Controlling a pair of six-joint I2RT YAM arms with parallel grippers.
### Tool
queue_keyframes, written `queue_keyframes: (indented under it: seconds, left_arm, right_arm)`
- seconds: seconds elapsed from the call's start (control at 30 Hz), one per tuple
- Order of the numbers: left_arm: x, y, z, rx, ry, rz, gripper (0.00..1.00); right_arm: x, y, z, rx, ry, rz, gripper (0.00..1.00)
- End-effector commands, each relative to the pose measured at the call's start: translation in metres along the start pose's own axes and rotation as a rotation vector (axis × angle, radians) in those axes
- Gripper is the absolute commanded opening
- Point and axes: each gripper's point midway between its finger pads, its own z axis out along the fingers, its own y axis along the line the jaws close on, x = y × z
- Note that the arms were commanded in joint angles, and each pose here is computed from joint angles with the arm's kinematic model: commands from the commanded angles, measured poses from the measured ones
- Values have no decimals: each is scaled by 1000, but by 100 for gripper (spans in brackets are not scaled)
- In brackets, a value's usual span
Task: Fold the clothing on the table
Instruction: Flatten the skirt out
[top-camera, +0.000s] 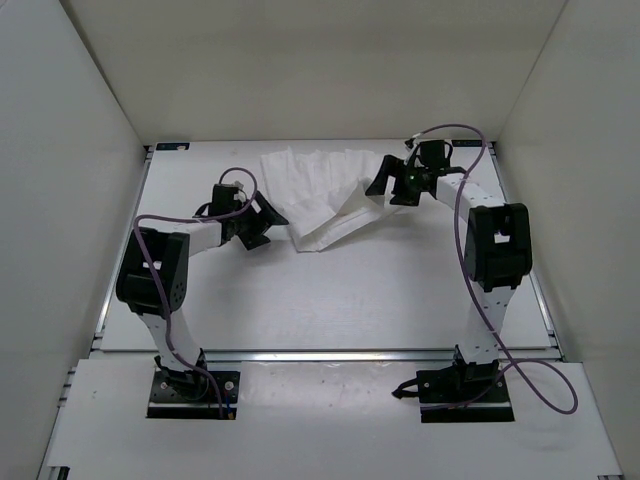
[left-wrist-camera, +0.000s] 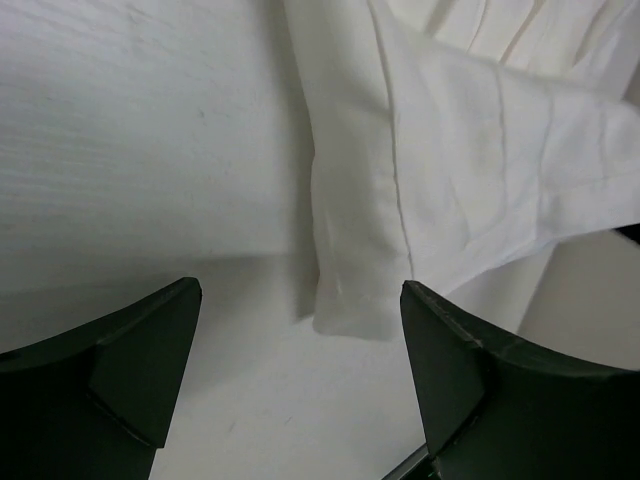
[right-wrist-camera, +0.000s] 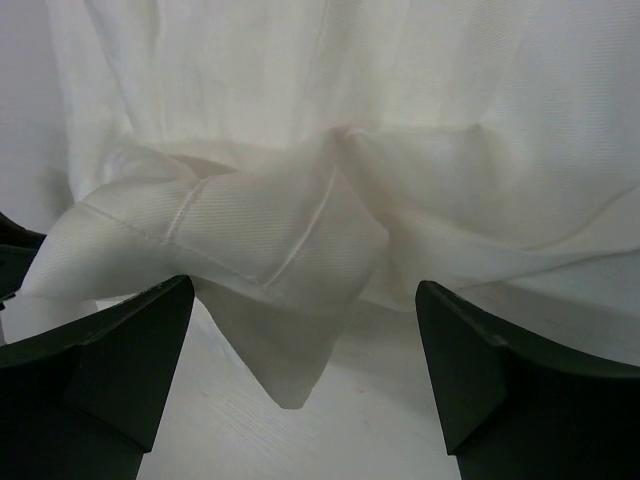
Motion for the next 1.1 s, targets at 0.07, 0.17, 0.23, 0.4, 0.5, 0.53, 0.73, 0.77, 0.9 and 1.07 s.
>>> queue_keyframes:
  seconds: [0.07,0.17,0.23,0.4,0.5,0.53,0.73,0.77,0.9,1.07]
  left_arm:
    - [-27,-51,-17,243,-110,-110,92]
    - [-13,-66,-7,266,-69,-103,93]
    - [-5,-74,-4,284,-59,-107,94]
    - [17,-71,9,242,-47,-128,91]
    - [27,-55,15,212,-46,-164,83]
    - [32,-48,16,200,-38,-170,80]
    - [33,-34,17,160,-44,-158,48]
    - [35,-36,18,164,-38,-150,38]
    - [40,-35,20,164,-5,-149,0]
    - [32,-32,5,169,0,-111,0]
  right_arm:
    - [-29,39,-14,-88,-135,-7,87]
    - [-22,39,-9,-79,-112,-8,85]
    - [-16,35,-3,-59,-90,7,84]
    - [-4,33,6,-59,-84,3,74]
    - [-5,34,5,-53,-89,-8,65]
    - [-3,30,3,-45,-87,-8,59]
    - [-1,33,-6,-43,-93,-26,26]
    - [1,34,-8,-40,-91,-32,17]
    - [13,37,-17,-35,-70,-78,0]
    - [46,30,-38,-25,-53,-99,0]
